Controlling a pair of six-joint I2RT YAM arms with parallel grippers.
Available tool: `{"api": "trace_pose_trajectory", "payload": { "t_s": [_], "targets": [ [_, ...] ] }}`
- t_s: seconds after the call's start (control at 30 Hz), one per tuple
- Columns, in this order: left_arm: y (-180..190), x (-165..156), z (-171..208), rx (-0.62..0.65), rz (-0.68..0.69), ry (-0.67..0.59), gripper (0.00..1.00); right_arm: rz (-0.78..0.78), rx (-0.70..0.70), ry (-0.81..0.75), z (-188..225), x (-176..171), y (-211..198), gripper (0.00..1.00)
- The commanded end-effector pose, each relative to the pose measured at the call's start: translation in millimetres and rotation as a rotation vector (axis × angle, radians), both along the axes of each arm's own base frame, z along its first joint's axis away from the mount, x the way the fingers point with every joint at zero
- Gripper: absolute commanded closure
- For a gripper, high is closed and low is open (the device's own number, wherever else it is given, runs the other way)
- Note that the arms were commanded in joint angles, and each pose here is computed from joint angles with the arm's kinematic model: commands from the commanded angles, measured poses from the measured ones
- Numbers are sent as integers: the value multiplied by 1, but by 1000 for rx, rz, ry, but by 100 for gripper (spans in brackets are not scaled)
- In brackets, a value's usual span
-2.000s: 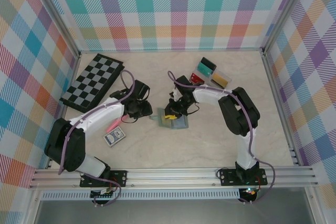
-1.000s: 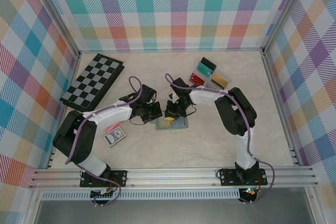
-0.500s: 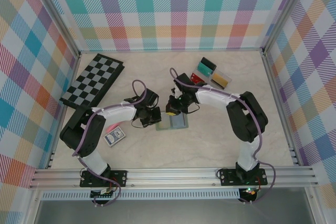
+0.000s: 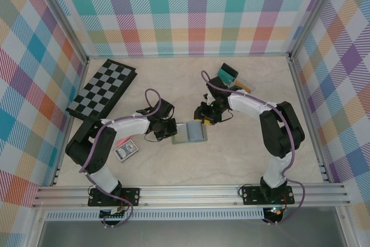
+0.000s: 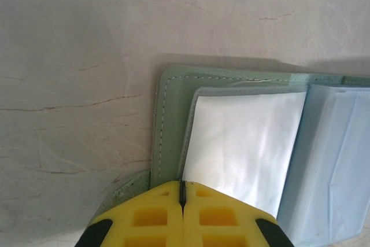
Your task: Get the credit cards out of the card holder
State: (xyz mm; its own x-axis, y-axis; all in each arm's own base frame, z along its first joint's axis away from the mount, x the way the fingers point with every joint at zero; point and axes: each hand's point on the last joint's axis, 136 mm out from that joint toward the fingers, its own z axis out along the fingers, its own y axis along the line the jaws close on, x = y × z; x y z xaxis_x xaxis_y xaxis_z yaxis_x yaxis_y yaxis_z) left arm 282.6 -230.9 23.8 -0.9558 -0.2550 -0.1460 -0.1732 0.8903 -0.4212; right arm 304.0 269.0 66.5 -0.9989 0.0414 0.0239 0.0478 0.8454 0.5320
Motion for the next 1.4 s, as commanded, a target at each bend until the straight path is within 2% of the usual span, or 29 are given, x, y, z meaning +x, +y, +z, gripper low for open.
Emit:
{"api": "trace_pose_trajectory", "payload": {
  "t_s": [0.0,0.23,0.33,0.67,1.37],
  "targets": [
    [10,-11,-14,49,16,36,100,52,5,48,-12,-10,2,61],
    [5,-4,-13,26,29,19,100,52,-10,70,-26,-9,2,61],
    [6,-6,-14,33,24,25,100,53,-2,75,-30,-11,3,65],
    [10,-10,-21,46,31,37,100,65,-19,95,-42,-15,1,64],
    [12,-16,-31,48,31,63,100,143,268,88,-7,-22,49,60]
  ]
}}
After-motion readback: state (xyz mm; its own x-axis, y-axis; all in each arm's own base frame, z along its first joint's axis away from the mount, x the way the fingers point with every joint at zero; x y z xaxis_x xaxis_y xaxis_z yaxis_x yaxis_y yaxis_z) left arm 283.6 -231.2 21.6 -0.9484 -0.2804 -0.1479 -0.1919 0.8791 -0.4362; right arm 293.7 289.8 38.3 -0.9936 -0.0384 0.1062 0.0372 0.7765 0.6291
